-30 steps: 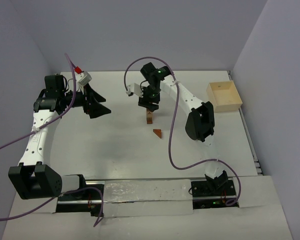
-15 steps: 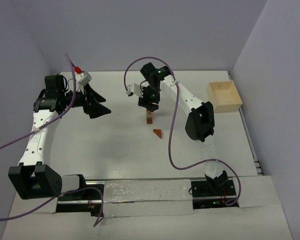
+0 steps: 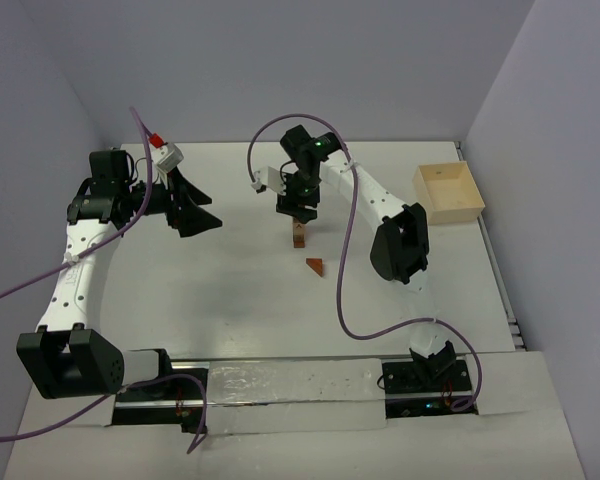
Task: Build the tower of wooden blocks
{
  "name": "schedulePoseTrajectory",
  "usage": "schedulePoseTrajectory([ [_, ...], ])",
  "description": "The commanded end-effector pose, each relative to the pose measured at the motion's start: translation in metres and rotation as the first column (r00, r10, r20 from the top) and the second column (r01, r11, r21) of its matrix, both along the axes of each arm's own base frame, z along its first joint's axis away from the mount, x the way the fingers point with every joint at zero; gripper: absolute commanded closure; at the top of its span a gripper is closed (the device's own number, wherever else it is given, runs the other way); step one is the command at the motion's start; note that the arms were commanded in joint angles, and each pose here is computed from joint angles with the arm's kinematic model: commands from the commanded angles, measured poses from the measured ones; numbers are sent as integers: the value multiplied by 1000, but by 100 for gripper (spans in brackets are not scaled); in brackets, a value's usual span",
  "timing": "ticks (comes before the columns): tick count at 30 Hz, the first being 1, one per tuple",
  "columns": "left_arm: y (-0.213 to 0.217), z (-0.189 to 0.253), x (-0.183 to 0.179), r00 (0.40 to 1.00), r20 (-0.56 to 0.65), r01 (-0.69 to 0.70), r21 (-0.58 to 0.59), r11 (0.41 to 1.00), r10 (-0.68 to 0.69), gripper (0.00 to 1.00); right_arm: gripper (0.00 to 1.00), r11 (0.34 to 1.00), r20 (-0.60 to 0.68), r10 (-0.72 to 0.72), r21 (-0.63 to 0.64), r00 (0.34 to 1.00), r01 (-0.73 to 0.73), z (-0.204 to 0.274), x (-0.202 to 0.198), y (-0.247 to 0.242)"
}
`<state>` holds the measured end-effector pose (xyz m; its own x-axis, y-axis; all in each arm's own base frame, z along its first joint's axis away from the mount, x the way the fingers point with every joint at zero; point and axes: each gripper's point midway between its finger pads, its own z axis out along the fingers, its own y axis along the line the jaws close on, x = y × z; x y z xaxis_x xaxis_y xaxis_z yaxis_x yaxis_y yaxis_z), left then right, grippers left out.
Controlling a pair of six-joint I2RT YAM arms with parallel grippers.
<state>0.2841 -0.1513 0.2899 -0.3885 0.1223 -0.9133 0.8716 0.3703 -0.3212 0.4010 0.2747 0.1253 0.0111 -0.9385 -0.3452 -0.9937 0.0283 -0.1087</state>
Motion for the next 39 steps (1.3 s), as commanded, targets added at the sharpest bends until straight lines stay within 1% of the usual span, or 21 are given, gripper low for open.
schedulePoseTrajectory([
  [1,-3,22,-6,997,73,35,-16,999,-34,1,30,1000,35,9,2,999,-9,9,3,5],
  [8,-3,22,-6,997,73,35,-16,999,-34,1,27,1000,40,6,9,999,-6,11,3,7],
  [15,-3,22,-6,997,71,35,-19,999,-34,1,26,1000,41,9,7,999,-9,11,3,7],
  [18,-3,21,-6,997,72,37,-19,999,-36,1,24,1000,45,3,6,999,-3,11,4,6],
  [20,-3,22,-7,997,72,37,-19,999,-36,1,20,1000,47,1,7,999,-1,11,4,7],
  [21,-3,22,-6,997,72,37,-18,999,-35,1,9,1000,49,-2,9,999,2,12,5,7],
  [22,-3,21,-6,997,71,36,-18,999,-35,1,2,1000,51,-3,10,999,2,12,5,8],
  [23,-3,20,-6,997,71,35,-17,999,-34,1,1,1000,55,-5,10,999,4,12,6,8],
  [29,-3,21,-6,997,72,37,-18,999,-36,1,0,1000,58,-15,6,998,14,12,5,9],
  [32,-3,21,-6,997,74,35,-15,999,-33,1,0,1000,53,-12,23,999,11,16,3,11],
  [39,-3,21,-5,997,75,32,-11,999,-31,1,0,997,84,-8,78,996,1,46,-7,19],
])
